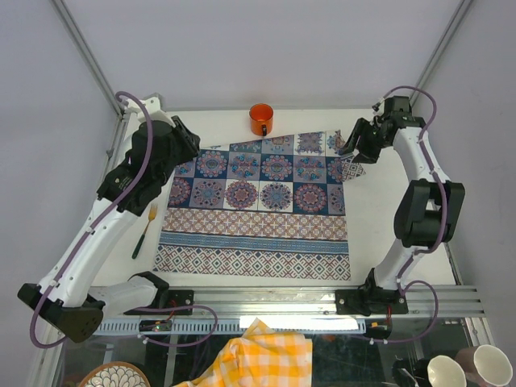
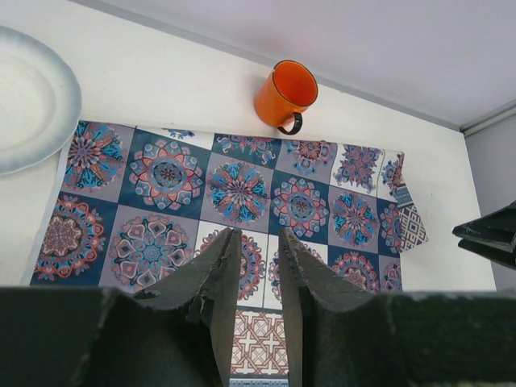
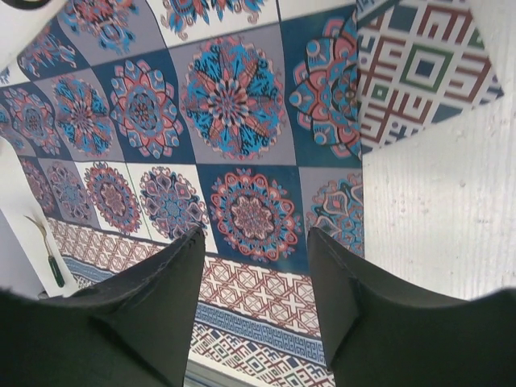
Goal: Set the dinner table for one person
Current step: Flatten out the napkin at the center of the board.
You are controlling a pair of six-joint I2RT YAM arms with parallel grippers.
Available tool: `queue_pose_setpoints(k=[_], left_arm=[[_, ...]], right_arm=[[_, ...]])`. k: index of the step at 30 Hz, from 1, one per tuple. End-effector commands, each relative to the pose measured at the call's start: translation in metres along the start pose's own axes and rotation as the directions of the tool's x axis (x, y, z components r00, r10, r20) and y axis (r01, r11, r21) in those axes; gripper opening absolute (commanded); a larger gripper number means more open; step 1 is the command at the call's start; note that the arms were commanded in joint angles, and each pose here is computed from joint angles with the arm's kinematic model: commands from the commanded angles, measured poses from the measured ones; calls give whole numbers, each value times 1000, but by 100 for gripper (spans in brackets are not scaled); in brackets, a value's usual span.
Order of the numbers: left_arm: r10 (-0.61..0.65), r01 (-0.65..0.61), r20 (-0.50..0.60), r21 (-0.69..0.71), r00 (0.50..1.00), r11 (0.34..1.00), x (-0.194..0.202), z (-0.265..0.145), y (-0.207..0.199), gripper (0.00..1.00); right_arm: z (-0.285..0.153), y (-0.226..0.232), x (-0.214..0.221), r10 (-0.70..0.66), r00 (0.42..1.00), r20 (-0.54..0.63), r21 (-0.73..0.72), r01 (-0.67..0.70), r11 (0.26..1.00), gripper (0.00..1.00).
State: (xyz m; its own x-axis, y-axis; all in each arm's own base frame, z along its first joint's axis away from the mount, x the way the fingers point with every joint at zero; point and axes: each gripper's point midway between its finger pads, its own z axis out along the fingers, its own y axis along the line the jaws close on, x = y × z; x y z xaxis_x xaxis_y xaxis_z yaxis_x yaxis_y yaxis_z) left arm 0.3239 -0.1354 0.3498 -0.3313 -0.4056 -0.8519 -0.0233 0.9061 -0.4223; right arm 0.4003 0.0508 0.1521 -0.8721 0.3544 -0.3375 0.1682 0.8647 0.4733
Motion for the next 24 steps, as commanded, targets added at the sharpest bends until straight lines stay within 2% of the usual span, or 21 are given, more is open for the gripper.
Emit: queue_pose_setpoints(k=[1,24], left_arm=[[-34,33,52,13,998,999,-11,-4,1,27],[-35,35,42,9,998,999,-1,-7,8,29]], right_arm=[[6,5,-31,-50,996,67,1,50,999,56],[87,-38,-20,-5,998,-57,91,10,996,56]])
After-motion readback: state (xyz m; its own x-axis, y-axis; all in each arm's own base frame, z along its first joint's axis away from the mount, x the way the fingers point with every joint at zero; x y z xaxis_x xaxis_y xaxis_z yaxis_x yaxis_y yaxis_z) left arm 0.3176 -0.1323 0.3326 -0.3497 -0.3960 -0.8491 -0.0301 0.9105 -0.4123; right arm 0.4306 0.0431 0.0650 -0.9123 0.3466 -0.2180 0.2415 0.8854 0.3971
